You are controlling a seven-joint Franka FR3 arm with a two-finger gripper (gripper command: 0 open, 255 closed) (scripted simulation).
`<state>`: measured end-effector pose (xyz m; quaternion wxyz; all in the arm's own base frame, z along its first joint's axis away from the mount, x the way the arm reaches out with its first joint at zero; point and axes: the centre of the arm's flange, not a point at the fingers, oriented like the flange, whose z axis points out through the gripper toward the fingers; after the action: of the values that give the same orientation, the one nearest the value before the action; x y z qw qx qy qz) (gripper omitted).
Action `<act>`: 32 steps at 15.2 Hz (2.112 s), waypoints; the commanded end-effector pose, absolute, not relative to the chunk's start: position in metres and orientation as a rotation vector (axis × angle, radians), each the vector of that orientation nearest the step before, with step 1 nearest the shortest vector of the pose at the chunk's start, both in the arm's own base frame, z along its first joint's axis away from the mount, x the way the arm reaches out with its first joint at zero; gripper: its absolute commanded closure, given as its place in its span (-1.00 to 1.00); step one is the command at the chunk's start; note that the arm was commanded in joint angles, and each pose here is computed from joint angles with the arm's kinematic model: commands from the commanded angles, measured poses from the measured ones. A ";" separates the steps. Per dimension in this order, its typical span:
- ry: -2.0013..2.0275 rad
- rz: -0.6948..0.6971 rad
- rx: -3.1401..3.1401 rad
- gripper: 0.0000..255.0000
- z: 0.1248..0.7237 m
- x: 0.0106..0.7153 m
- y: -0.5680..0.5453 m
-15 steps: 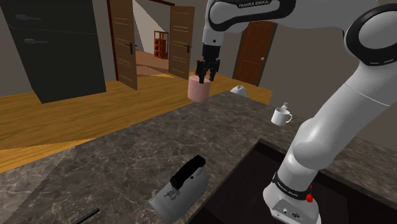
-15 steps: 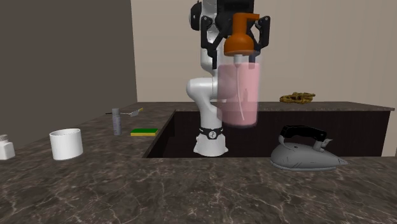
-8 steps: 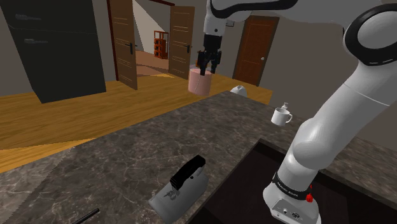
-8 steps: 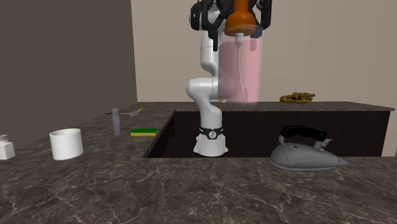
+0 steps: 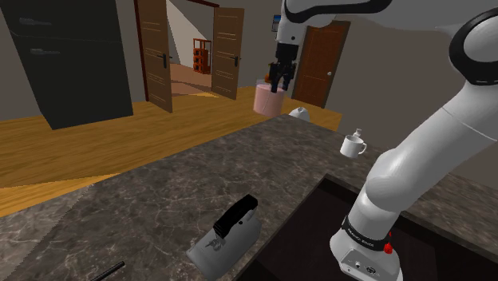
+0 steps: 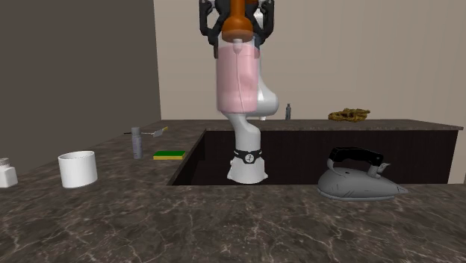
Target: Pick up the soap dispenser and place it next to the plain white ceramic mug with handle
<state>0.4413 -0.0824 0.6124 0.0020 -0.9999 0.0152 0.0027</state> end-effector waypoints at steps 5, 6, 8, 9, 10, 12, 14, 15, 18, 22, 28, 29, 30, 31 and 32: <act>0.046 0.008 -3.137 1.00 0.613 0.400 -0.150; 0.046 0.008 -3.137 1.00 0.613 0.393 -0.161; 0.046 0.008 -3.137 1.00 0.613 0.379 -0.184; 0.046 0.008 -3.137 1.00 0.613 0.372 -0.195; 0.046 0.008 -3.137 1.00 0.613 0.366 -0.206; 0.046 0.008 -3.137 1.00 0.613 0.352 -0.229; 0.046 0.008 -3.137 1.00 0.613 0.338 -0.251; 0.046 0.008 -3.137 1.00 0.613 0.331 -0.262; 0.046 0.008 -3.137 1.00 0.613 0.311 -0.296; 0.046 0.008 -3.137 1.00 0.613 0.283 -0.341; 0.046 0.008 -3.137 1.00 0.614 0.242 -0.409; 0.046 0.008 -3.137 1.00 0.614 0.235 -0.420; 0.046 0.008 -3.137 1.00 0.614 0.228 -0.432; 0.046 0.008 -3.137 1.00 0.614 0.221 -0.443; 0.046 0.008 -3.137 1.00 0.614 0.214 -0.454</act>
<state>0.2208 -0.4426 0.6128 0.0027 -0.9999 0.0158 0.0026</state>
